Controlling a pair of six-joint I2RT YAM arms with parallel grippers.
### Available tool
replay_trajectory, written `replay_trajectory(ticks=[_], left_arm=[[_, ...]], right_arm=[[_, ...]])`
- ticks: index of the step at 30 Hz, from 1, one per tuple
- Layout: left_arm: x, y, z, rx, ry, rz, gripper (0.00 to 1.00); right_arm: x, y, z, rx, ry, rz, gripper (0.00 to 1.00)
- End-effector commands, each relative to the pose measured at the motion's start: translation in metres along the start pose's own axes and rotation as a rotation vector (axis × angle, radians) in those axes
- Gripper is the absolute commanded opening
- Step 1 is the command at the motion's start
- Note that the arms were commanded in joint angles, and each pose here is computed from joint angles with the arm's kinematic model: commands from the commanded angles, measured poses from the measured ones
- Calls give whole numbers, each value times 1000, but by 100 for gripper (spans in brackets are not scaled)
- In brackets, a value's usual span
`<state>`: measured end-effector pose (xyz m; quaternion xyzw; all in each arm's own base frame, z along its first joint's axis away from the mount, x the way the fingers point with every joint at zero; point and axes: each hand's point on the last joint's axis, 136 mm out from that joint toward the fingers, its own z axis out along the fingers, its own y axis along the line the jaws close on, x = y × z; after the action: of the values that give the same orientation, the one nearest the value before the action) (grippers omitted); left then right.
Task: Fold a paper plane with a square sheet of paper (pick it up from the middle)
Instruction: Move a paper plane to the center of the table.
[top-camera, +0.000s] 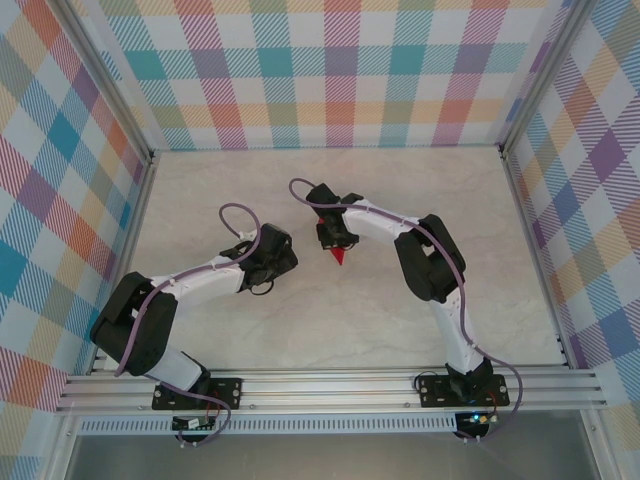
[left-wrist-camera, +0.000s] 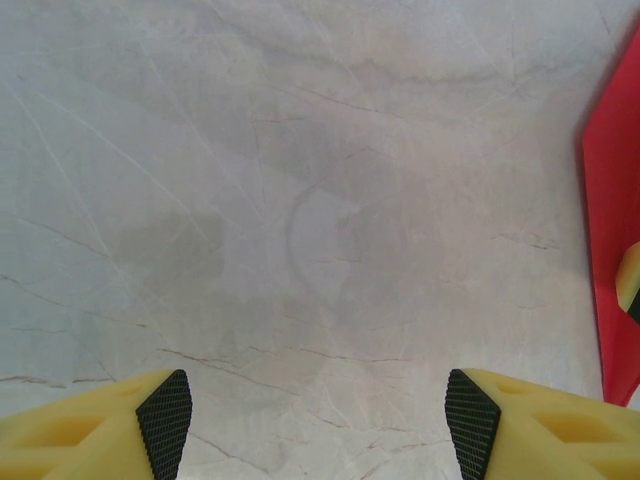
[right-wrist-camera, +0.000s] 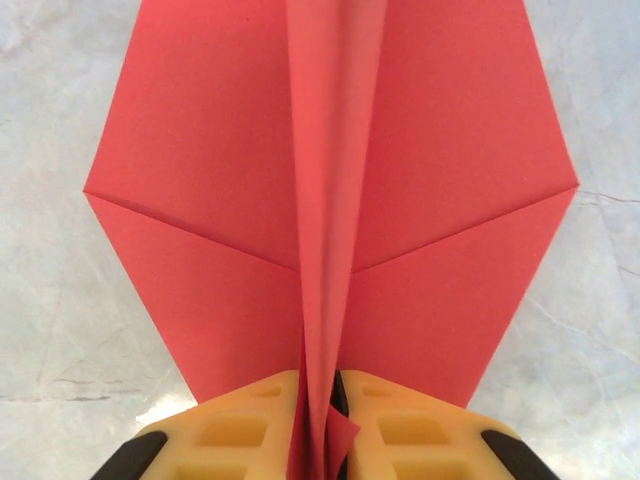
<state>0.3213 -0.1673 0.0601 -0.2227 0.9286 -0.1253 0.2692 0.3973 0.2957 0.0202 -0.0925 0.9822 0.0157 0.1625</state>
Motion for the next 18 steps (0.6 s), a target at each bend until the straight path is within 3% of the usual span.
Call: replay_trajectory(ticks=[1, 5, 10, 18], left_arm=[[-5, 6, -6, -20, -22, -4, 71], [-8, 7, -9, -28, -30, 1, 71], [-18, 13, -22, -74, -60, 33, 71], [-59, 23, -67, -146, -199, 102, 78]], right_arm=[[12, 1, 11, 1, 66, -7, 17], [-6, 3, -18, -15, 9, -3, 20], [-33, 5, -79, -72, -103, 14, 34], [-47, -26, -166, -109, -292, 79, 75]])
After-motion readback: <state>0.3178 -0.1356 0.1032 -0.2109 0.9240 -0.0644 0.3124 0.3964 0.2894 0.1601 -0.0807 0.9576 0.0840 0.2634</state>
